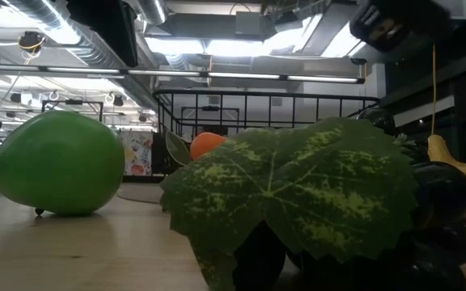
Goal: Build produce basket
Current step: Put the yellow starfruit into the wire basket
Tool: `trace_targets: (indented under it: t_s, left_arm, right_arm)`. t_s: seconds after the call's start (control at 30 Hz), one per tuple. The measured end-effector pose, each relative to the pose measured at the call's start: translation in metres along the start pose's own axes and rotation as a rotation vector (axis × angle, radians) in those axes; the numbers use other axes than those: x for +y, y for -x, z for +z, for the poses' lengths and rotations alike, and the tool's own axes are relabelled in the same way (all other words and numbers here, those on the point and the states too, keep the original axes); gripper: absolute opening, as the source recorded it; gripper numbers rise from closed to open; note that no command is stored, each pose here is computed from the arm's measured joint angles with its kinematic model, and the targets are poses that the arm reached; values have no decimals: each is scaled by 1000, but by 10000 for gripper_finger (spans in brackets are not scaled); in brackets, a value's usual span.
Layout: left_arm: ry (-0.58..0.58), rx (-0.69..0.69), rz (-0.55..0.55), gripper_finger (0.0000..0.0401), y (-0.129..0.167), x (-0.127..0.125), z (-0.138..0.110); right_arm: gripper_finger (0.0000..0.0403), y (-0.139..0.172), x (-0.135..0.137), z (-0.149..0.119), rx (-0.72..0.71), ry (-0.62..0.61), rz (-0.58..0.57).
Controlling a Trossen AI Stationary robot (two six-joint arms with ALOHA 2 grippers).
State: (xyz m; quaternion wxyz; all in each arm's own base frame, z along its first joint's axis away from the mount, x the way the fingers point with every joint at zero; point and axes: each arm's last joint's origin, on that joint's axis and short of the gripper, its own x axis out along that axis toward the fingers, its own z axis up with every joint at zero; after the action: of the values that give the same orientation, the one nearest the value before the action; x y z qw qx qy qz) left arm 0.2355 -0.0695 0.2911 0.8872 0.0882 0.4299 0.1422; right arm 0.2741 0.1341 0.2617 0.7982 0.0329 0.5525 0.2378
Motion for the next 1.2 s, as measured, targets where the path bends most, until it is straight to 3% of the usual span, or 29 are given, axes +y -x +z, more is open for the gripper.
trace_targets:
  t_s: [0.1, 0.5, 0.8, 1.0, 1.2]
  left_arm:
    - [0, -1, -1, 69, 0, 0, 0]
    - [4, -6, -2, 69, 0, 0, 1]
    - [4, -6, -2, 69, 0, 0, 1]
    - [4, -6, -2, 69, 0, 0, 1]
    - [4, -6, -2, 69, 0, 0, 1]
  right_arm:
    - [173, -5, 6, -2, -3, 66, -134]
    - [173, -40, -2, -14, 221, 95, -311]
    - [173, -74, -11, -18, 338, 84, -336]
    - [169, -80, -13, -17, 353, 84, -346]
    - [111, -80, -13, -18, 355, 85, -344]
